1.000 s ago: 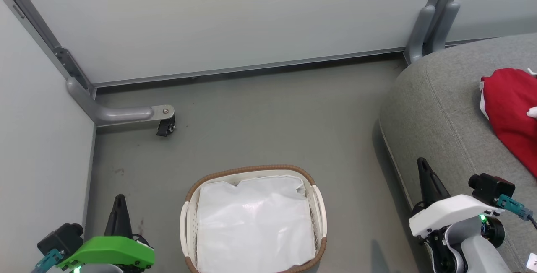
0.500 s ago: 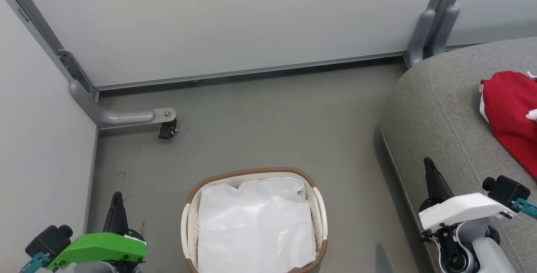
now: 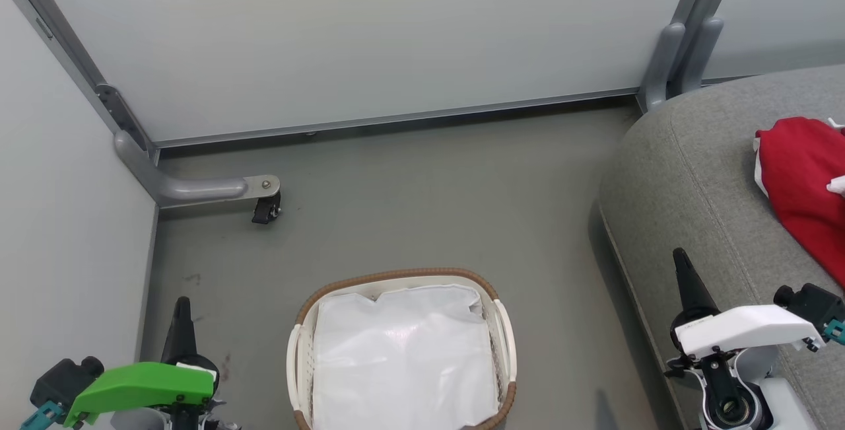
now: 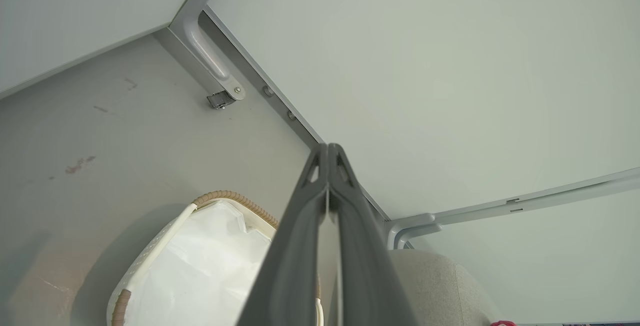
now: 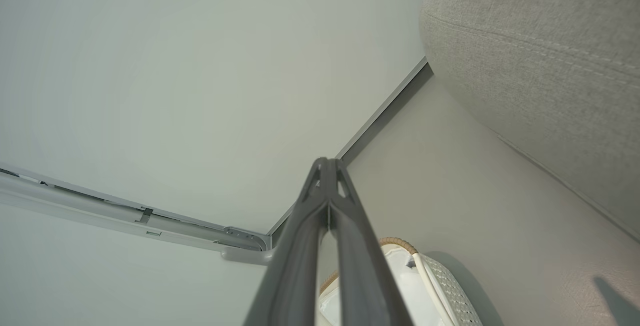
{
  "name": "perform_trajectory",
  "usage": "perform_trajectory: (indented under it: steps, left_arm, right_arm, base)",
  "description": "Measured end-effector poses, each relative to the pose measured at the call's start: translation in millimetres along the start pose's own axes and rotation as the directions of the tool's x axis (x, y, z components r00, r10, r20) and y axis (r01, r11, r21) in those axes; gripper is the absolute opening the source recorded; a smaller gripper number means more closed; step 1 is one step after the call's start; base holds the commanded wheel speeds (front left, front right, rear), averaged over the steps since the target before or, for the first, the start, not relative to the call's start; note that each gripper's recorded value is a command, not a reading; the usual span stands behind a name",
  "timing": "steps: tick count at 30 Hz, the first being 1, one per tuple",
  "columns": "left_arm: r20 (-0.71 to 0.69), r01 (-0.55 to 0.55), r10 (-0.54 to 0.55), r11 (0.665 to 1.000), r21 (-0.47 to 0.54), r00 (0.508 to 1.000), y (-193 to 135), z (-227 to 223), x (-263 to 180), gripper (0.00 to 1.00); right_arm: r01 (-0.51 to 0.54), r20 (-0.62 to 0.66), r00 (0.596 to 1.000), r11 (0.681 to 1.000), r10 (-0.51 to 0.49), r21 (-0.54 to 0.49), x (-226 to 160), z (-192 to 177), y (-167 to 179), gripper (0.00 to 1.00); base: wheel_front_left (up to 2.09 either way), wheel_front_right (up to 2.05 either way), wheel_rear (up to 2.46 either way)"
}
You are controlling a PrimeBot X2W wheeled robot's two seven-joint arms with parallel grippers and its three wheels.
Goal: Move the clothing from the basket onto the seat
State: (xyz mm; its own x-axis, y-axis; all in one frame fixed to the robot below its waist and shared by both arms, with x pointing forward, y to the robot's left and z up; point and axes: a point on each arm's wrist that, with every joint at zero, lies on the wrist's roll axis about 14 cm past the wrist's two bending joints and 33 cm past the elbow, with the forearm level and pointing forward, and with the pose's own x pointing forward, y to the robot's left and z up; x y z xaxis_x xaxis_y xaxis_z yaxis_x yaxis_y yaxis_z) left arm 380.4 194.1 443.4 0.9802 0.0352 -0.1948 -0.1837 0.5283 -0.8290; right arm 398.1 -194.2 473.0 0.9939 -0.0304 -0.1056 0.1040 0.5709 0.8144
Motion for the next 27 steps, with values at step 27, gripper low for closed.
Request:
perform_trajectory:
  steps: [27]
  left_arm:
    - [0.020, 0.061, -0.058, 0.964, -0.258, 0.998, -18, 14, 0, 0.00]
  right_arm:
    - [-0.026, 0.007, 1.000, 0.961, 0.025, 0.276, -5, 9, 7, 0.00]
  base:
    - [0.00, 0.00, 0.00]
